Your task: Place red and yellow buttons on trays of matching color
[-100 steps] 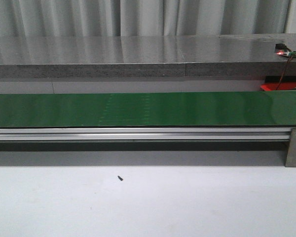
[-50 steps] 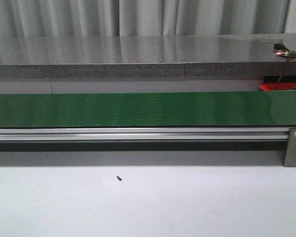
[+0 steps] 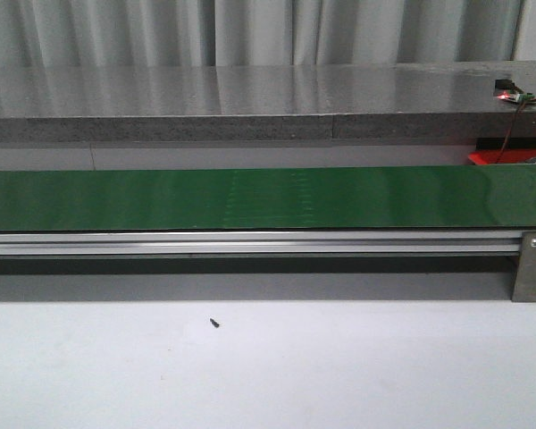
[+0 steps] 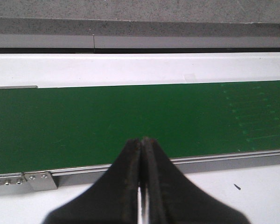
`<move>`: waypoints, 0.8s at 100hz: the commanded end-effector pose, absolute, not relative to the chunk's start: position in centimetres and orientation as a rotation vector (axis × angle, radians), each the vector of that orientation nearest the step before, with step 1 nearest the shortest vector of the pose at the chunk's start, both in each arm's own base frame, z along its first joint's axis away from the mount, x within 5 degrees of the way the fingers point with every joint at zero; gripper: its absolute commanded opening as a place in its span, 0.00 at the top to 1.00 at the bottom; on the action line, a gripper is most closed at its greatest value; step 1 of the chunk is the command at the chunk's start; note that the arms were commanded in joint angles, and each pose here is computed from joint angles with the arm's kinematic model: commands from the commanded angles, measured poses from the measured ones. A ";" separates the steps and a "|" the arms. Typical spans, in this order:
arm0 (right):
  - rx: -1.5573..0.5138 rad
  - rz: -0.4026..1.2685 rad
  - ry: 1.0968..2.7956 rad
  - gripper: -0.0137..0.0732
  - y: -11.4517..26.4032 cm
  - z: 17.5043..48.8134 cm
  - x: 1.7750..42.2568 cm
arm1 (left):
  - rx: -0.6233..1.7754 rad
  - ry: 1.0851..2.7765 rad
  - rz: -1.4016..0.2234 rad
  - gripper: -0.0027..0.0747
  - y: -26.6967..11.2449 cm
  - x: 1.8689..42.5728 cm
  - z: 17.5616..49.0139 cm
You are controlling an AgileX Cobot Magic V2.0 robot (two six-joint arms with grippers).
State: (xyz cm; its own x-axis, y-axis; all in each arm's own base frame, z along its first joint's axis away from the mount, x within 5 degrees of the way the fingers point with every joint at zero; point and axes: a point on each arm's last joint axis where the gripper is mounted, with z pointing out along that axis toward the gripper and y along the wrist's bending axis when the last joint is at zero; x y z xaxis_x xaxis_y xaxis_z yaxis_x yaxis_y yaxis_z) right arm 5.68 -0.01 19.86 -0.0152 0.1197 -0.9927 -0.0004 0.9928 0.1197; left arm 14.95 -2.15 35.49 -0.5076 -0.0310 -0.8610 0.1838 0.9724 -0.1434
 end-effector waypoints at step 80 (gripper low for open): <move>0.095 0.093 1.526 0.92 0.0 20.5 5.5 | 0.084 2.000 -0.277 0.99 -2.2 15.1 36.9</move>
